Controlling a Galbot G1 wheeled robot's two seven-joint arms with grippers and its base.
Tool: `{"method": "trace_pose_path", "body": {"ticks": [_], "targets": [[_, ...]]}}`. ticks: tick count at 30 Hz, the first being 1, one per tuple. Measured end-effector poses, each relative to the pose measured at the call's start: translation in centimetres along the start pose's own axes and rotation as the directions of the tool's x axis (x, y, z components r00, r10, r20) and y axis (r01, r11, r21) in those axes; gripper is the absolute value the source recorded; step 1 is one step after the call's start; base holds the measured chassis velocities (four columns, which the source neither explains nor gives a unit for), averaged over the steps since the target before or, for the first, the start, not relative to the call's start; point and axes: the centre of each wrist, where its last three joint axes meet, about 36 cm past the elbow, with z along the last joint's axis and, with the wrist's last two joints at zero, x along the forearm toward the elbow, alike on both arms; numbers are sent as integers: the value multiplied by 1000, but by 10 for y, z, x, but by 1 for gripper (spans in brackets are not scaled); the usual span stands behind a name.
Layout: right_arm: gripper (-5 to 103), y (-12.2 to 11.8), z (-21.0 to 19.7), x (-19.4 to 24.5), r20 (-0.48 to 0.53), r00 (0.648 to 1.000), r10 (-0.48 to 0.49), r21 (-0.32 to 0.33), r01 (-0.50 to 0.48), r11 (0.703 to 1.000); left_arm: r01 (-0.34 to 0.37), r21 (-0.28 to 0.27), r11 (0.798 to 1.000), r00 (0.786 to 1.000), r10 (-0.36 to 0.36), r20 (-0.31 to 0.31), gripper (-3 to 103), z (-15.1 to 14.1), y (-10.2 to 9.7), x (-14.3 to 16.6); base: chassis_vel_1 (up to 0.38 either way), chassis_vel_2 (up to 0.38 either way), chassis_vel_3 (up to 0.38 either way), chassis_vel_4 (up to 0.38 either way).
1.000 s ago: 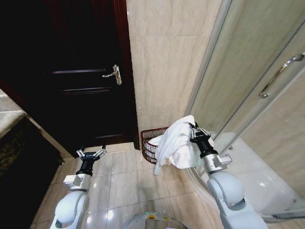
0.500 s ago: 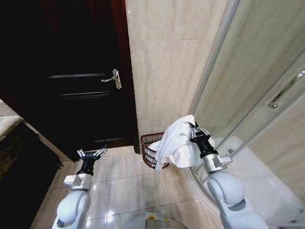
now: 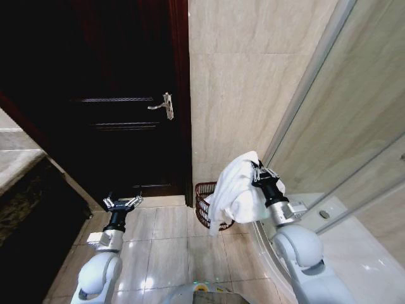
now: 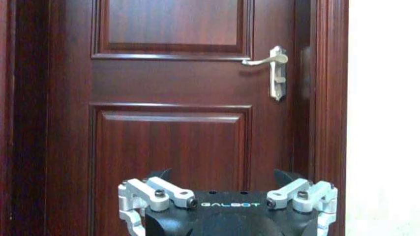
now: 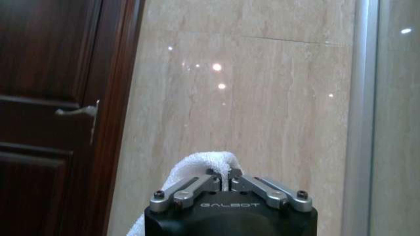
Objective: Discard the used towel into the hamper.
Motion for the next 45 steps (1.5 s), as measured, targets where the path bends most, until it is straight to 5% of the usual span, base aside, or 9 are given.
{"method": "trace_pose_path", "body": {"ticks": [21, 32, 45], "targets": [[4, -14, 11, -48, 34, 999, 1, -19, 0, 1000, -11, 3, 1000, 1000, 11, 19, 100, 14, -8, 1, -6, 9, 7, -7], [4, -44, -29, -113, 112, 994, 10, -12, -9, 1000, -10, -14, 1000, 1000, 10, 17, 100, 15, -17, 7, 0, 0, 0, 0], [4, -53, -51, -131, 133, 991, -8, -27, 12, 1000, -9, -20, 1000, 1000, 9, 20, 100, 14, -15, 10, 0, 0, 0, 0]]}}
